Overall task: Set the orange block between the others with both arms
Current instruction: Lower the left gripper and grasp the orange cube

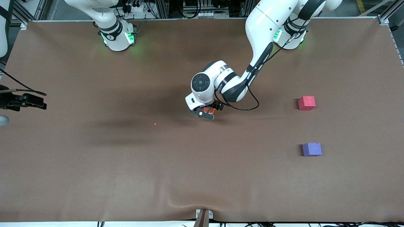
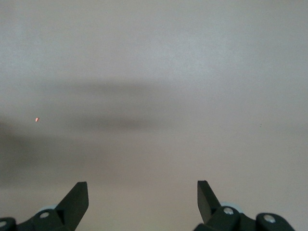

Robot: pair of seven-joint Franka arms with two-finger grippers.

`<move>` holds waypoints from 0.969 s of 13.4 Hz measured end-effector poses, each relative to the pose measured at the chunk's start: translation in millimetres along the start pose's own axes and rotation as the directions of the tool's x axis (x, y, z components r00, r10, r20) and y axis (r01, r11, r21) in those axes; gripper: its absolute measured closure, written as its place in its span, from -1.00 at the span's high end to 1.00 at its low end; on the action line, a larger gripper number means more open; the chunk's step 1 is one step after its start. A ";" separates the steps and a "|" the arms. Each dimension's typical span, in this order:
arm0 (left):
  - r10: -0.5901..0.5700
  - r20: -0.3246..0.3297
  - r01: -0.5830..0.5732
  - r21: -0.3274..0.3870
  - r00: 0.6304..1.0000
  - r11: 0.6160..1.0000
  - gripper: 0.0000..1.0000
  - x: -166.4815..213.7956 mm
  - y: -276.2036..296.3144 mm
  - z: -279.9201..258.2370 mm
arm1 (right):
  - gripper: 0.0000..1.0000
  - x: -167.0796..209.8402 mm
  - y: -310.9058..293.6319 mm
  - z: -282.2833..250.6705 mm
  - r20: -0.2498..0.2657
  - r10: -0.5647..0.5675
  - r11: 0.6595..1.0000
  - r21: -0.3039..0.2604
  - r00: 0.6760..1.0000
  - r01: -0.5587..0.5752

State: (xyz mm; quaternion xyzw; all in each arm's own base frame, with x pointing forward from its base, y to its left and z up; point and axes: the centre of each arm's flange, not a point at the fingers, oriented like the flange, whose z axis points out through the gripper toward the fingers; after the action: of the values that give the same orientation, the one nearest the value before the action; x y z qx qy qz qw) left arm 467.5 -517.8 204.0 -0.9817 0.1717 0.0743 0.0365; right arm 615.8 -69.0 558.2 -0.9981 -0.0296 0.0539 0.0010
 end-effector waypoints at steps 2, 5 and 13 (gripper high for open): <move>-0.006 0.005 0.006 0.003 1.000 1.000 1.00 -2.2 0.5 4.1 | 1.00 0.0 0.0 0.0 0.000 0.000 1.000 0.000 1.000 0.000; -0.035 0.009 0.035 0.003 0.999 0.999 0.99 -2.6 0.5 14.4 | 1.00 0.0 0.0 -0.1 0.000 0.000 1.000 0.000 1.000 0.000; -0.152 -0.006 0.151 -0.007 0.988 0.988 0.16 2.5 -1.2 13.0 | 1.00 0.0 0.0 -0.1 0.000 0.000 1.000 0.000 1.000 0.000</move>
State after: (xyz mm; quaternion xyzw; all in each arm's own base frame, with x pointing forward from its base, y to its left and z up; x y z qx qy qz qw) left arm 468.5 -516.2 190.9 -0.9922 0.0965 0.0687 0.0384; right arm 615.8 -69.0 558.4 -0.9981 -0.0297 0.0538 0.0009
